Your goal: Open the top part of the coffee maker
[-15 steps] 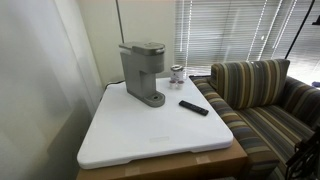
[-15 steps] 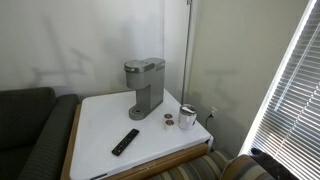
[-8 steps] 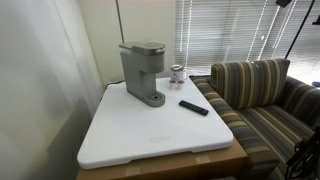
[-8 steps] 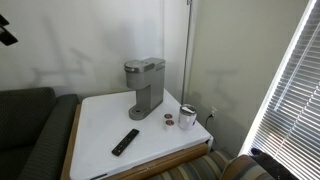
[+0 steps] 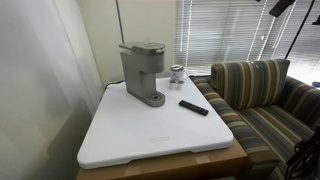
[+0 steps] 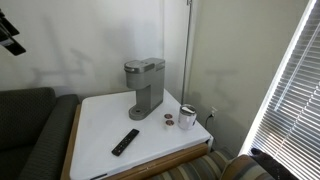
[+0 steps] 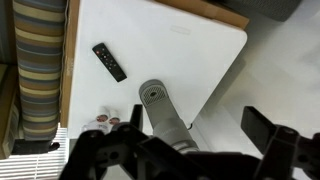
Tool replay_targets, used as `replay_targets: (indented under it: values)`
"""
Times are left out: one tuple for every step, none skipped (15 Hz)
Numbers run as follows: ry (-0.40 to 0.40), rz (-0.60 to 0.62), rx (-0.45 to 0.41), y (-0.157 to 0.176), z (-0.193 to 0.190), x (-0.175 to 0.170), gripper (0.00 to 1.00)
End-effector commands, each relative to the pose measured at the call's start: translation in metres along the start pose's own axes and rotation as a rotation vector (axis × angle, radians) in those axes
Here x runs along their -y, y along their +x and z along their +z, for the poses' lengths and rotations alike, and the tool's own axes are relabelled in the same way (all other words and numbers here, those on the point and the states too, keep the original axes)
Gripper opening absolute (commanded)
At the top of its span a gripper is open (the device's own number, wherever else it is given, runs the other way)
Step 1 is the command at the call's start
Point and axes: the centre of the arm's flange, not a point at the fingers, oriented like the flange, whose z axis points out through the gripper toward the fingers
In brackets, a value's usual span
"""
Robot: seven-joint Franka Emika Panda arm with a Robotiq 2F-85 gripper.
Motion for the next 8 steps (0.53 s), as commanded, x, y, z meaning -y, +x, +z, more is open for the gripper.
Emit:
replay_targets:
  values:
    - [-0.043, 0.116, 0.025, 0.004, 0.049, -0.003, 1.00]
    - [-0.052, 0.164, 0.018, 0.004, 0.060, -0.003, 1.00]
    - [-0.046, 0.220, 0.008, 0.005, 0.070, -0.002, 1.00]
    - [-0.052, 0.274, -0.009, 0.005, 0.080, -0.001, 1.00]
    - [-0.047, 0.310, -0.022, 0.005, 0.087, -0.001, 1.00]
    - [-0.043, 0.235, -0.005, 0.002, 0.058, -0.001, 1.00]
    - [-0.049, 0.243, -0.001, 0.002, 0.065, 0.000, 1.00]
    - [-0.049, 0.242, 0.002, 0.002, 0.066, 0.001, 1.00]
